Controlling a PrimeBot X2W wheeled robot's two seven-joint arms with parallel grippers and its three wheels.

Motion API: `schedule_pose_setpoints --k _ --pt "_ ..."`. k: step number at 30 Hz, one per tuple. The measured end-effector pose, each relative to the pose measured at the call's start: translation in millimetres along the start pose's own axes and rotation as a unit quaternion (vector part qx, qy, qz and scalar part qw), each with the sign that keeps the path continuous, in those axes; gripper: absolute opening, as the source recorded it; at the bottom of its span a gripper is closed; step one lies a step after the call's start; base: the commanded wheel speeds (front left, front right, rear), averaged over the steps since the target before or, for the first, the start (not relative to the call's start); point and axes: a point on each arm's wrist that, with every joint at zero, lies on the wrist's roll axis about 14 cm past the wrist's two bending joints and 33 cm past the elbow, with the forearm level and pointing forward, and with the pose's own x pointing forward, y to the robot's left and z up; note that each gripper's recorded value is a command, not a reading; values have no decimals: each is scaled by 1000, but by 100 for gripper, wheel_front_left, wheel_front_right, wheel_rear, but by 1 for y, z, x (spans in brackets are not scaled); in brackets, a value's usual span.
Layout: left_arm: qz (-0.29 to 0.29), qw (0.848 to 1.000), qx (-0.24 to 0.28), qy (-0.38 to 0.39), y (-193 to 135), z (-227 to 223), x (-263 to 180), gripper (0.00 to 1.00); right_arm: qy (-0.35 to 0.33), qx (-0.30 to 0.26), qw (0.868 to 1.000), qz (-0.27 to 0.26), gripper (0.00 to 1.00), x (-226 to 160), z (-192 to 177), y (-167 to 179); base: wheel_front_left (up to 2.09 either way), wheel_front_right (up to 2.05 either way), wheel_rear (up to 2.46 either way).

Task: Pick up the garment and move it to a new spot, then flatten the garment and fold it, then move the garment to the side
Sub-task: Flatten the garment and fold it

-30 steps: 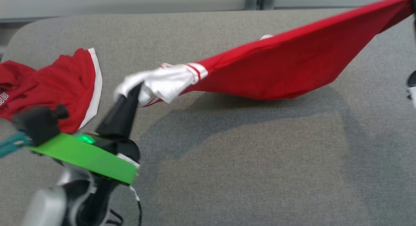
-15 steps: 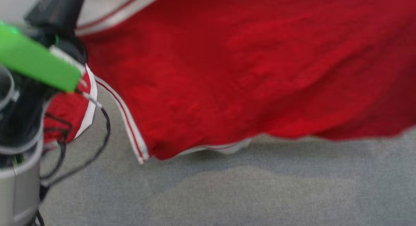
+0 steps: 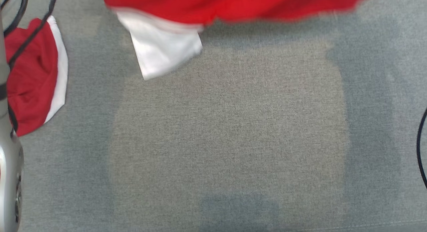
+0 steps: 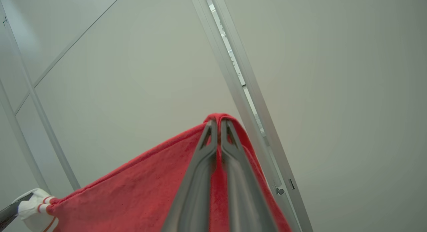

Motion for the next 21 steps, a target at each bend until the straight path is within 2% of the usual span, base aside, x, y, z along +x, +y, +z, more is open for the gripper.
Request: schedule_pose_setpoints --k 4,6,10,13,17,21 --pt "-7 1000 2 -29 3 -6 18 0 -1 -3 1000 -9 0 7 -18 -8 0 0 0" --pt "-24 999 11 -25 1 -23 23 0 7 -3 1000 -16 0 2 -33 -14 0 0 0" --pt "-36 999 -6 12 4 -81 10 0 77 -11 996 -54 0 -41 -84 -47 0 0 0" --pt "-26 996 -36 76 9 -150 -32 0 141 -3 986 -88 0 -96 -123 -68 0 0 0" --pt "12 983 -82 162 19 -229 -112 0 219 18 967 -131 0 -177 -167 -82 0 0 0" --pt "48 972 -125 192 17 -262 -173 0 242 35 955 -167 0 -231 -177 -89 0 0 0"
